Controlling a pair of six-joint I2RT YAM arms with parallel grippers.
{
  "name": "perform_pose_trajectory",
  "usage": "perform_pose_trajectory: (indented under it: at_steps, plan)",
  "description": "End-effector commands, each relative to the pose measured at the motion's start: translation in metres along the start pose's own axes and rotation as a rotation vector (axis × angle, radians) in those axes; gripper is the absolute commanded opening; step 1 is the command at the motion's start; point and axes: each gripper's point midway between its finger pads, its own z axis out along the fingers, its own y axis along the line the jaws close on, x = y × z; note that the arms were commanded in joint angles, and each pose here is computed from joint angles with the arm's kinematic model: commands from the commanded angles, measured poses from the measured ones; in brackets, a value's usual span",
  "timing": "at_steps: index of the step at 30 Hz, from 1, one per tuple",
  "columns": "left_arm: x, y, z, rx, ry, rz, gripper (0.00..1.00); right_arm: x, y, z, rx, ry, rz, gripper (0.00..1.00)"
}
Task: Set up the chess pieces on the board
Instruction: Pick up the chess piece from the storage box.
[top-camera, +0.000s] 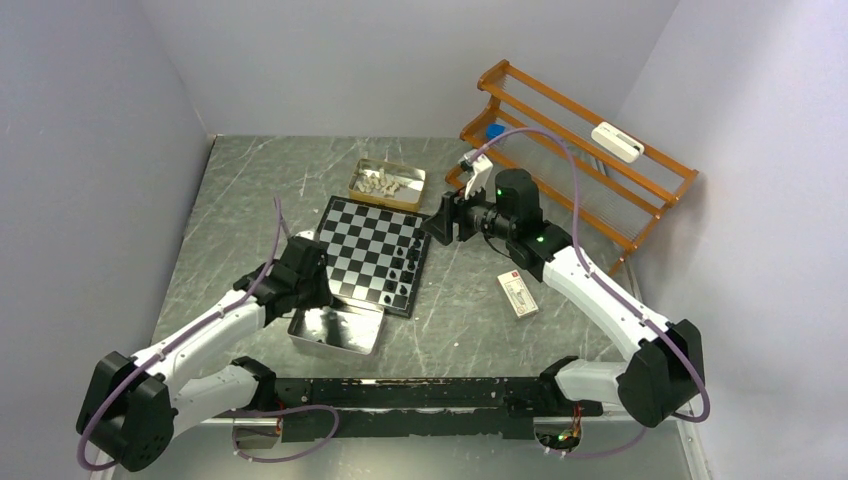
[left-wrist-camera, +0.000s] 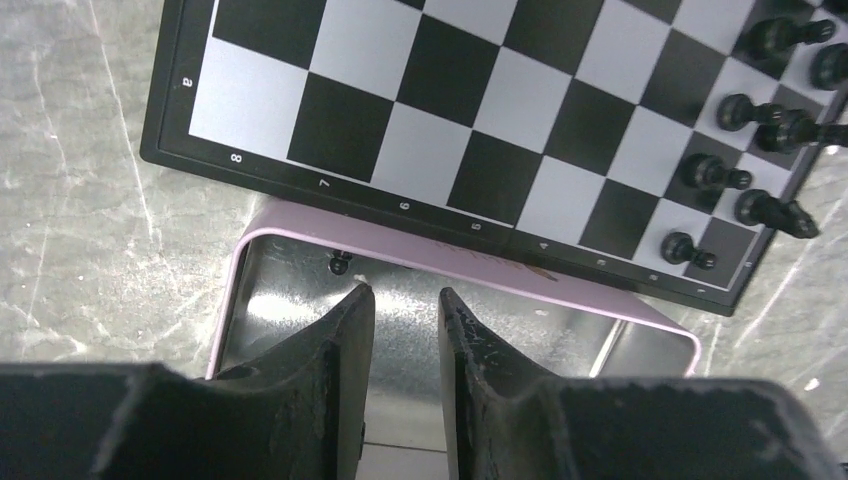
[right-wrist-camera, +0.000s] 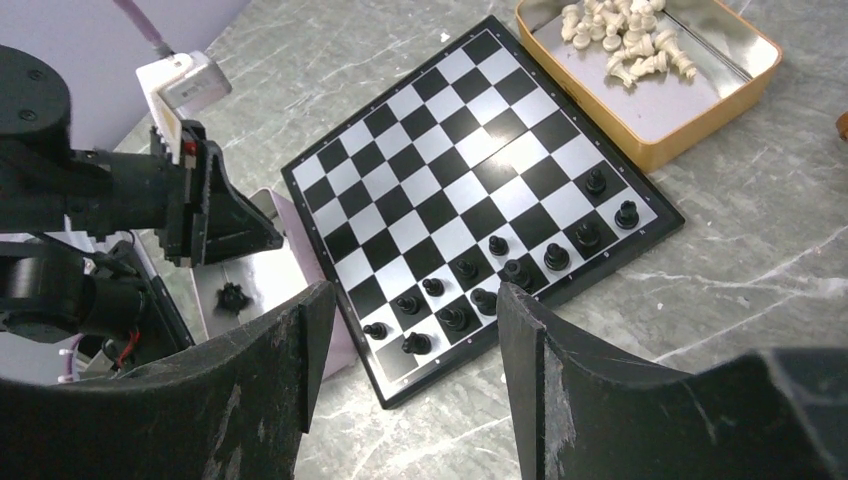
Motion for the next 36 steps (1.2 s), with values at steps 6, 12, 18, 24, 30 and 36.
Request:
perform_pose_trajectory:
  at_steps: [6, 12, 18, 24, 30, 36]
  plan:
    - [-0.007, 0.000, 0.013, 0.007, -0.087, -0.011, 0.33, -0.015, 0.005, -0.006, -0.013, -0.054, -0.034, 0.65]
    - [-0.010, -0.002, 0.016, 0.020, -0.108, 0.000, 0.32, -0.015, 0.005, -0.005, -0.016, -0.052, -0.029, 0.65]
    - [-0.007, -0.004, 0.022, 0.033, -0.102, 0.008, 0.31, -0.015, 0.006, -0.007, -0.015, -0.056, -0.029, 0.65]
    - [-0.006, -0.009, 0.020, 0.050, -0.112, 0.006, 0.28, -0.013, 0.005, -0.010, -0.007, -0.052, -0.032, 0.65]
    - [0.002, -0.007, 0.019, 0.053, -0.113, 0.004, 0.28, -0.013, 0.004, -0.011, -0.004, -0.053, -0.035, 0.65]
    - [0.006, -0.003, 0.020, 0.037, -0.122, 0.042, 0.28, -0.011, 0.004, -0.011, -0.004, -0.049, -0.033, 0.65]
